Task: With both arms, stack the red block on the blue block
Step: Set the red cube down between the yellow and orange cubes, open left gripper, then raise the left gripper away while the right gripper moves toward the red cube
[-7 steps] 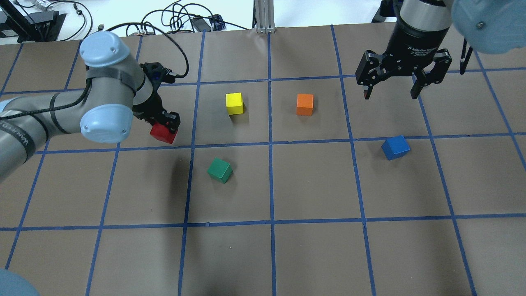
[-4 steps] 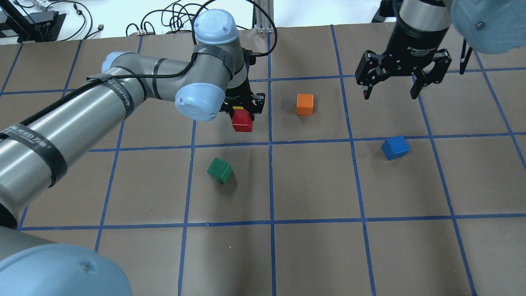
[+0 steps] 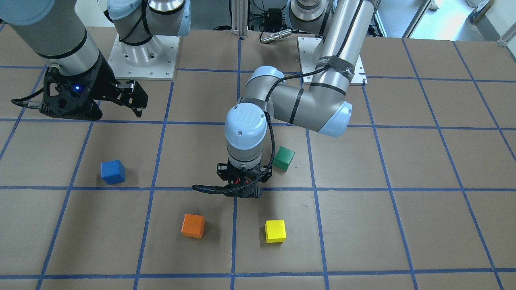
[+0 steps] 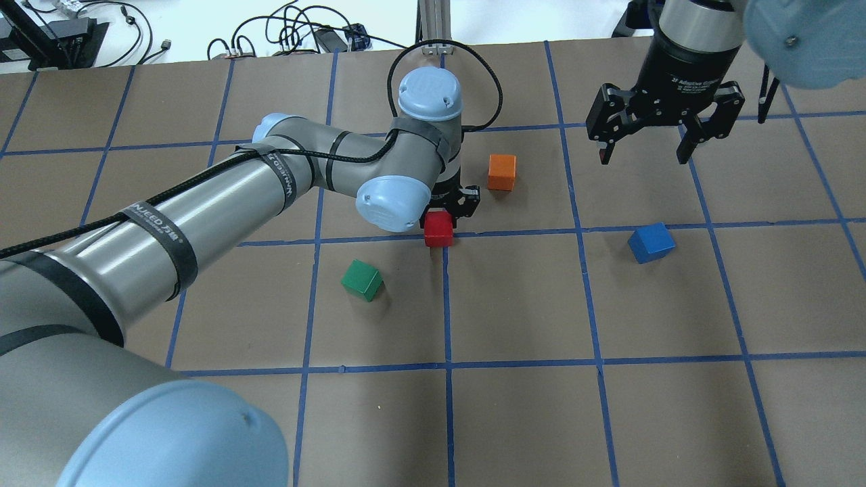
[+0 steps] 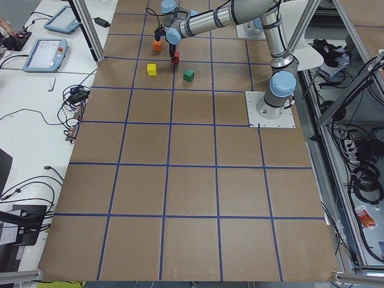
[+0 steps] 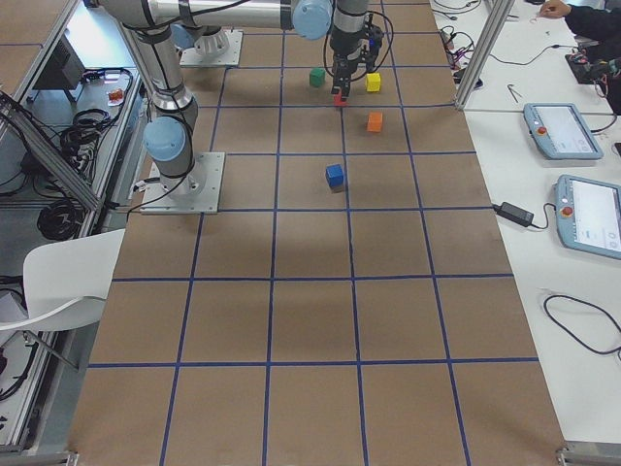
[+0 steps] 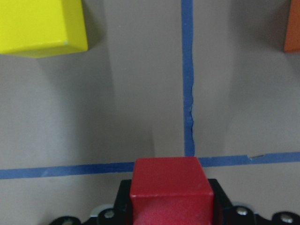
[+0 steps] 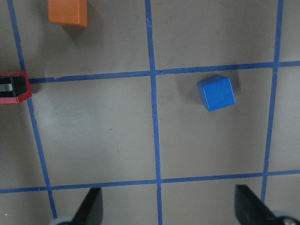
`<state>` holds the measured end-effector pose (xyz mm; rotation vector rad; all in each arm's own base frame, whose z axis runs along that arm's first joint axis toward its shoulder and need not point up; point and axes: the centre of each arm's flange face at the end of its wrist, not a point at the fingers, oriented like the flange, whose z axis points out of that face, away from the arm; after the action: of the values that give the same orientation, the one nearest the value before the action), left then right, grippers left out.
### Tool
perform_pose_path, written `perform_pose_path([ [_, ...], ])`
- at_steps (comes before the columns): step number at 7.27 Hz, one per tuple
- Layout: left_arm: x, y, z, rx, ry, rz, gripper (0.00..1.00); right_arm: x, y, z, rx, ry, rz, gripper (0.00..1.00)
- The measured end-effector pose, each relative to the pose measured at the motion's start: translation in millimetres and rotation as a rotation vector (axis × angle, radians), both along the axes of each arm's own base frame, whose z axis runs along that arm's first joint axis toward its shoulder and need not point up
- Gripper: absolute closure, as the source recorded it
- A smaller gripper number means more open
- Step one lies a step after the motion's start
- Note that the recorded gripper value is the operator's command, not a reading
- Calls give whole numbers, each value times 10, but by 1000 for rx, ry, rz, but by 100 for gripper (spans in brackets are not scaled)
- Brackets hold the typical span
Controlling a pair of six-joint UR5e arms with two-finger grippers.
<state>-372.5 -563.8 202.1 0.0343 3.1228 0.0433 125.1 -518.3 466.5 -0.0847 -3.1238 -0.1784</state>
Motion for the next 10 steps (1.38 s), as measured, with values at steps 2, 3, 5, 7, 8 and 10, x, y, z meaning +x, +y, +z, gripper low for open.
perform_pose_path([
  [2,-20,-65,31,-36,13,-1,0,0,0,0,0,0,0,0],
  [3,70,-168,203,-61,33,-14,0,-1,0,0,0,0,-2,0],
  [5,446,-369,628,-78,61,-62,0,-17,-12,-5,-3,0,-7,0],
  [7,909,-433,1207,-89,61,-73,0,-37,-38,-11,-12,-4,-15,0],
  [8,1223,-414,1488,-69,53,-102,0,-40,-54,-32,-9,-5,-19,0],
  [10,1931,-158,2028,2,20,-188,0,-27,-194,-160,-24,-17,-23,0],
])
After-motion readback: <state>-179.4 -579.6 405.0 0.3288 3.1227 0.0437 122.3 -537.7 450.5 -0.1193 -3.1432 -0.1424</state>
